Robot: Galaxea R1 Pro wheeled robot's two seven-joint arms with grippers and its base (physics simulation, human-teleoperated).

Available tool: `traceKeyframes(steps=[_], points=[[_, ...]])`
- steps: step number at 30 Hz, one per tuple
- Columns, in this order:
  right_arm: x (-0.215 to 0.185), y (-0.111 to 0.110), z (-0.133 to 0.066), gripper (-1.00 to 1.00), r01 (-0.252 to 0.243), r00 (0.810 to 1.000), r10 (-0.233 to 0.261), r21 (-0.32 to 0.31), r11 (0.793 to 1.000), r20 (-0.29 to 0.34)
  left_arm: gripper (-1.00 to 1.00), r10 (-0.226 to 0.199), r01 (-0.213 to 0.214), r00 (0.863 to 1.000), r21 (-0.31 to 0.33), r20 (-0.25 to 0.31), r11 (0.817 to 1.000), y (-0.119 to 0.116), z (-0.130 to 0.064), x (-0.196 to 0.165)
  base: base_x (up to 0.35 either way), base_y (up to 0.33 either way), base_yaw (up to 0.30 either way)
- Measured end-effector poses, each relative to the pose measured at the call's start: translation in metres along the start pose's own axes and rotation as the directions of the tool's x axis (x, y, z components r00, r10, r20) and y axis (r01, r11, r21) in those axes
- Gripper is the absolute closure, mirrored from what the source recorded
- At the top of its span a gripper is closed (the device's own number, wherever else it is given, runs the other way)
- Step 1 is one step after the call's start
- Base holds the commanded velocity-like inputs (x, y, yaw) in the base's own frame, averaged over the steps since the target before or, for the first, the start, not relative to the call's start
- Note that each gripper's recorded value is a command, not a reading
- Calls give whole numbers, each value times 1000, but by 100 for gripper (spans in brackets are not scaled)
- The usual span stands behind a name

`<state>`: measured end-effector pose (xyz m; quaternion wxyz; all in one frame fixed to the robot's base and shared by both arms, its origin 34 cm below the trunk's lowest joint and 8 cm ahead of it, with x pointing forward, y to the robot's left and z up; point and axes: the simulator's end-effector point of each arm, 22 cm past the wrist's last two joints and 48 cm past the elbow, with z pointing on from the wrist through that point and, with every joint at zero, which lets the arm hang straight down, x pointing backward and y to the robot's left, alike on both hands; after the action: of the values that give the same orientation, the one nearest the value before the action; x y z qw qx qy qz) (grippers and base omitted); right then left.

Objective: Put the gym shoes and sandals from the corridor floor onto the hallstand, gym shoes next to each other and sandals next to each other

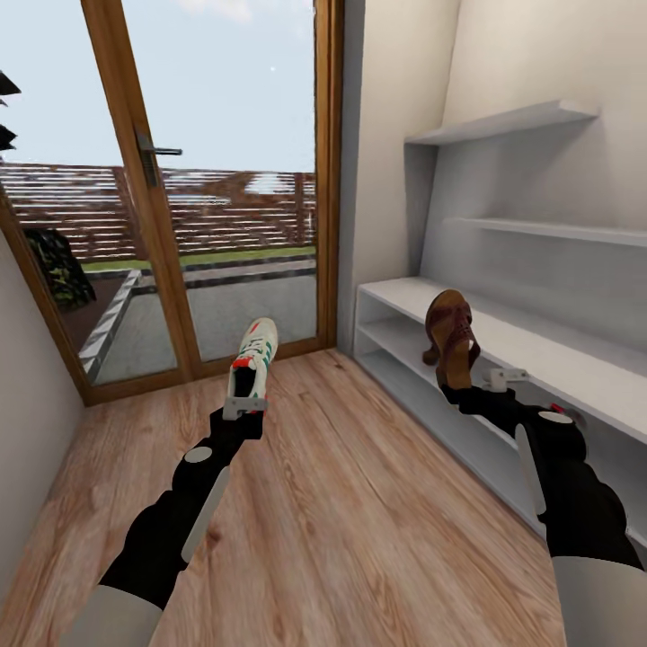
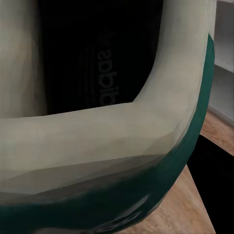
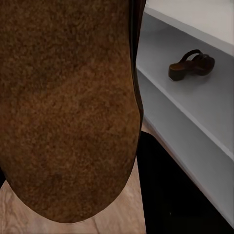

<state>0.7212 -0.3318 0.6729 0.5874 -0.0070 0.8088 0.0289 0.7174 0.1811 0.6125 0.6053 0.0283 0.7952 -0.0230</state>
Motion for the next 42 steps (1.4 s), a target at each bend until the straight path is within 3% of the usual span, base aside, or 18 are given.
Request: traceKeyframes(steps=[9, 42], points=[[-4, 0, -2, 100, -2, 1000, 2, 0, 1000, 7, 100, 0, 0, 1000, 0, 6, 1000, 0, -1, -3, 153, 175, -162], [-21, 1, -14, 100, 1, 999, -1, -1, 1000, 39, 100, 3, -3, 999, 0, 37, 1000, -1, -10, -22, 7, 40, -235]])
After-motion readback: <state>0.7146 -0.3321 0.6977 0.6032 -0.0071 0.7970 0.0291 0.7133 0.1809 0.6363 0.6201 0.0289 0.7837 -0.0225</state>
